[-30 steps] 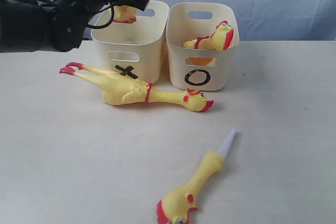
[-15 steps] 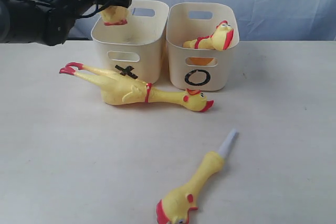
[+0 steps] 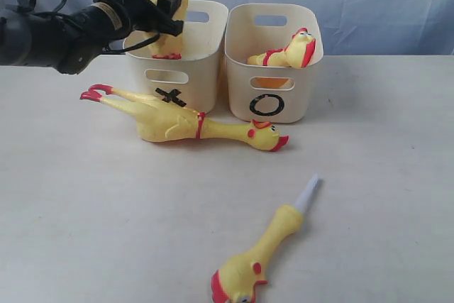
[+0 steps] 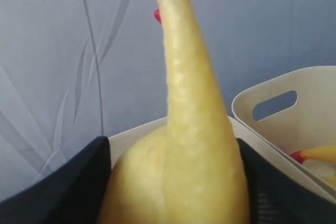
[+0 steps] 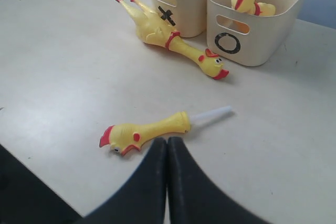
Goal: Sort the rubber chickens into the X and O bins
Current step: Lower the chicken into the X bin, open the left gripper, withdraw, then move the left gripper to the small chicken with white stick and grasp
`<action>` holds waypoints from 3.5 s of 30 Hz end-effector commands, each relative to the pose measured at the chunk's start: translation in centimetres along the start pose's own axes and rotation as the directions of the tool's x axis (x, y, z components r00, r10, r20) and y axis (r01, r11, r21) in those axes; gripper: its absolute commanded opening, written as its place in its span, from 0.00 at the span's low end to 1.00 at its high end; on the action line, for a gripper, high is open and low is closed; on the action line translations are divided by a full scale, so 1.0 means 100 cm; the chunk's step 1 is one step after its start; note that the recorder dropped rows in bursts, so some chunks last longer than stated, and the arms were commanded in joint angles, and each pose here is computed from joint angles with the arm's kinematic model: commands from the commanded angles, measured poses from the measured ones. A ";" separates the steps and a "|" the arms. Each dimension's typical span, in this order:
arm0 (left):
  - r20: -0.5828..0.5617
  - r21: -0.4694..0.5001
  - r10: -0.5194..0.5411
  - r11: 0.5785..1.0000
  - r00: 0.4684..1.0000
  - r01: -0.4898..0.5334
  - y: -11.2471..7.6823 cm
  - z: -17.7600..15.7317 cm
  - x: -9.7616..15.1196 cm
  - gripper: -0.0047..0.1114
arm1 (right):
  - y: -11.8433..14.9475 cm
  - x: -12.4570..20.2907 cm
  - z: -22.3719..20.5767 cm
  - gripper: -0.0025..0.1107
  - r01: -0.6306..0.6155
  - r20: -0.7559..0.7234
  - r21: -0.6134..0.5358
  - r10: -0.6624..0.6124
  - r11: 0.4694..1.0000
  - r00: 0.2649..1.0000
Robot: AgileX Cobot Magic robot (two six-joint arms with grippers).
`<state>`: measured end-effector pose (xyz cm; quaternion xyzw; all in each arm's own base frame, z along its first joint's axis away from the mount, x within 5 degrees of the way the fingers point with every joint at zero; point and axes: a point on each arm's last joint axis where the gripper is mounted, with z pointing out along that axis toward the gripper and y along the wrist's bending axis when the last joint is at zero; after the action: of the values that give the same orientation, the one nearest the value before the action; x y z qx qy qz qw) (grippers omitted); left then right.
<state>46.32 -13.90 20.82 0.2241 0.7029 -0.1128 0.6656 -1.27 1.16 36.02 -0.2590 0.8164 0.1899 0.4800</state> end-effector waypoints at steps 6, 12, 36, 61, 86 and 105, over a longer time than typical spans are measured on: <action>0.013 0.003 -0.007 1.000 1.000 0.007 0.001 0.010 0.007 0.09 | 0.000 0.000 0.000 0.01 0.001 0.019 0.006 -0.001 1.000 1.000; -0.049 -0.011 0.000 1.000 0.999 -0.001 0.003 0.011 0.014 0.33 | 0.000 -0.001 0.000 0.01 0.001 0.022 0.009 -0.002 1.000 1.000; -0.154 -0.050 -0.024 0.999 0.988 0.017 0.008 0.009 0.024 0.68 | -0.001 -0.002 0.000 0.01 0.001 0.040 0.010 -0.002 1.000 0.999; -0.278 -0.163 -0.030 0.987 0.960 -0.017 0.024 -0.032 -0.054 0.38 | 0.000 -0.002 0.000 0.01 0.001 0.031 0.008 -0.001 1.000 1.000; -0.574 0.369 0.037 0.904 0.818 0.218 -0.081 -0.192 -0.081 0.04 | 0.001 0.004 0.000 0.01 -0.009 -0.035 -0.002 0.008 1.000 0.999; -0.589 0.618 0.323 0.771 0.741 0.155 -0.232 -0.200 -0.001 0.25 | 0.002 0.004 0.000 0.01 -0.016 -0.033 -0.021 0.015 1.000 0.999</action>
<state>18.16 -24.02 20.96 0.4948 0.7955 -0.2259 0.2670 -1.55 1.26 35.76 -0.2619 0.8242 0.1994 0.4608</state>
